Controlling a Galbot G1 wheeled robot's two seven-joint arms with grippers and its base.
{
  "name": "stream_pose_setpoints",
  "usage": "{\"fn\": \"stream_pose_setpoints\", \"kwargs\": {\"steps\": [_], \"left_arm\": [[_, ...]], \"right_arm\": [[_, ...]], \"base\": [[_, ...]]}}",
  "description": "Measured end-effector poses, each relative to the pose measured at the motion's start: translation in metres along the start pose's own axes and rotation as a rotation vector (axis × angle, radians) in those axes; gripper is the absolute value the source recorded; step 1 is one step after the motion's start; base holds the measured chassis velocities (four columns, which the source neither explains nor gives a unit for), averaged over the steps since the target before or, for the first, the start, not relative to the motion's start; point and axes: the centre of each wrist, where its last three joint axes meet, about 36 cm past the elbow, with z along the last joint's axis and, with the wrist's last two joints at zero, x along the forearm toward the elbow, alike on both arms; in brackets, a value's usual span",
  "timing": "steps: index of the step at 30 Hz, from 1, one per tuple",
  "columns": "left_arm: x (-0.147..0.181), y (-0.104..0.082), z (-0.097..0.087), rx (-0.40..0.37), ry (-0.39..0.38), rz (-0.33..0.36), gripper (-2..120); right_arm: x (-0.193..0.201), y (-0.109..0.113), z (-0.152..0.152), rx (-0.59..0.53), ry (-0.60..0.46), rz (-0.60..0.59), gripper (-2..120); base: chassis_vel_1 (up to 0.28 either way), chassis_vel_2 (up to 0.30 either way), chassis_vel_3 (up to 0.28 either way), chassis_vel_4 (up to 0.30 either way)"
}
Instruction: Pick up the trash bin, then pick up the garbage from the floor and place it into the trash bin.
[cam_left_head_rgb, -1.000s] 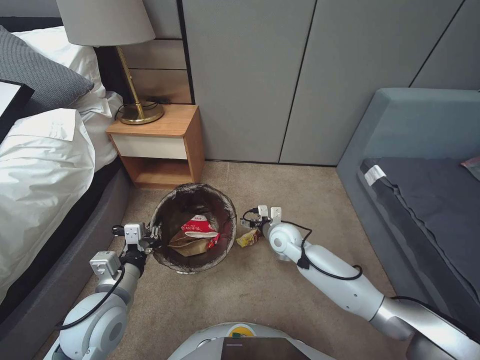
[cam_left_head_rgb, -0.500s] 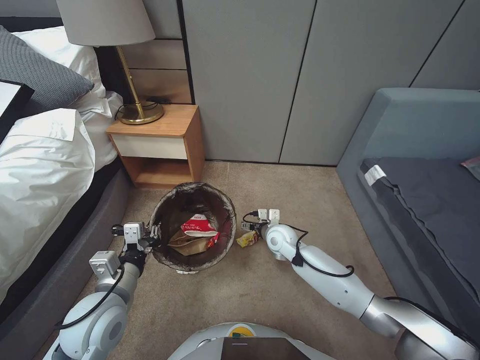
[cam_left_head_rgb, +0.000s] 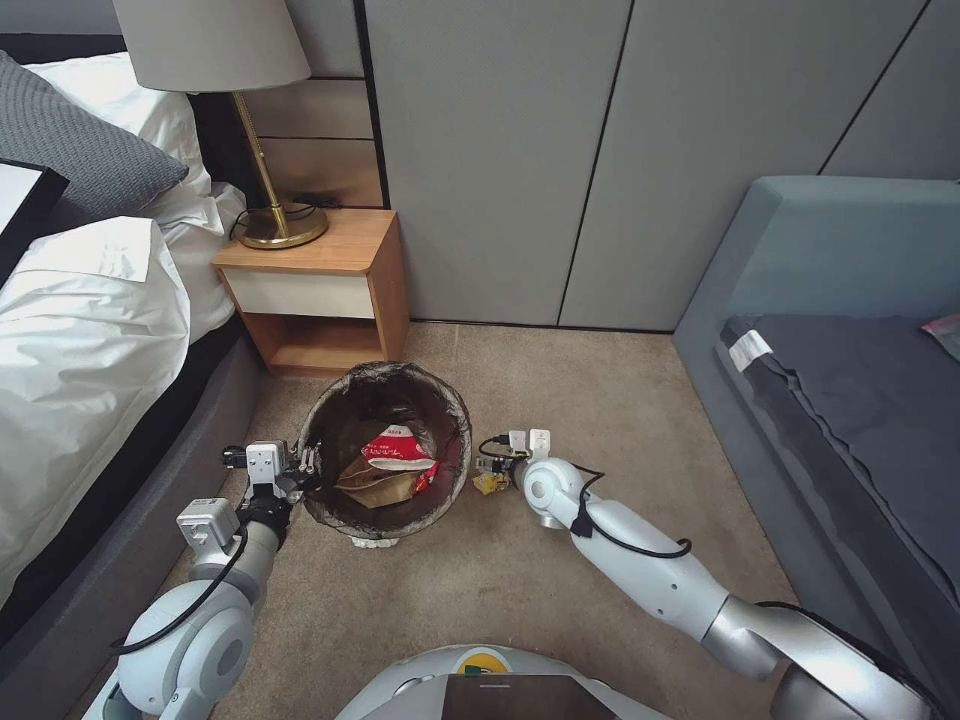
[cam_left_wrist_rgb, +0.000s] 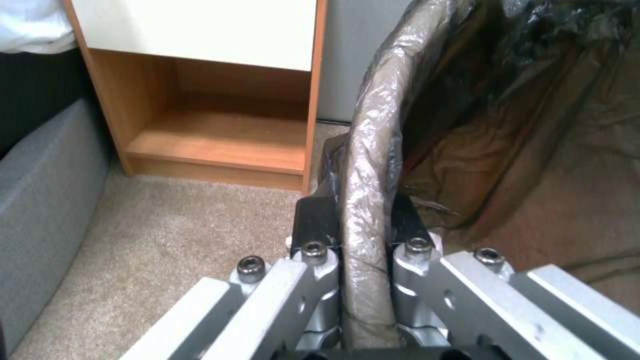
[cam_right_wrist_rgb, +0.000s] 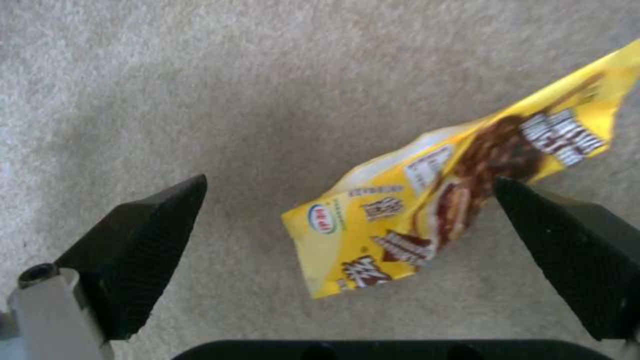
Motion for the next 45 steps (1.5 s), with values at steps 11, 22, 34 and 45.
{"fn": "stream_pose_setpoints", "kwargs": {"steps": [11, 22, 34, 45], "left_arm": [[-0.001, 0.001, -0.002, 0.001, -0.004, 0.001, 4], [-0.001, 0.0, -0.002, 0.006, -0.006, 0.0, 4], [-0.003, 0.001, -0.003, 0.007, -0.011, 0.003, 4], [-0.003, 0.002, -0.004, 0.007, -0.011, 0.001, 4]], "right_arm": [[-0.014, 0.013, 0.01, -0.034, 0.049, -0.011, 100], [-0.042, 0.034, 0.013, -0.053, 0.084, -0.007, 99], [-0.06, 0.026, 0.024, -0.035, 0.092, 0.06, 99], [-0.073, 0.025, 0.035, -0.015, 0.112, 0.094, 96]], "base": [[0.0, 0.0, 0.0, 0.0], [0.0, 0.0, 0.0, 0.0], [0.0, 0.0, 0.0, 0.0], [0.0, 0.0, 0.0, 0.0]]}}
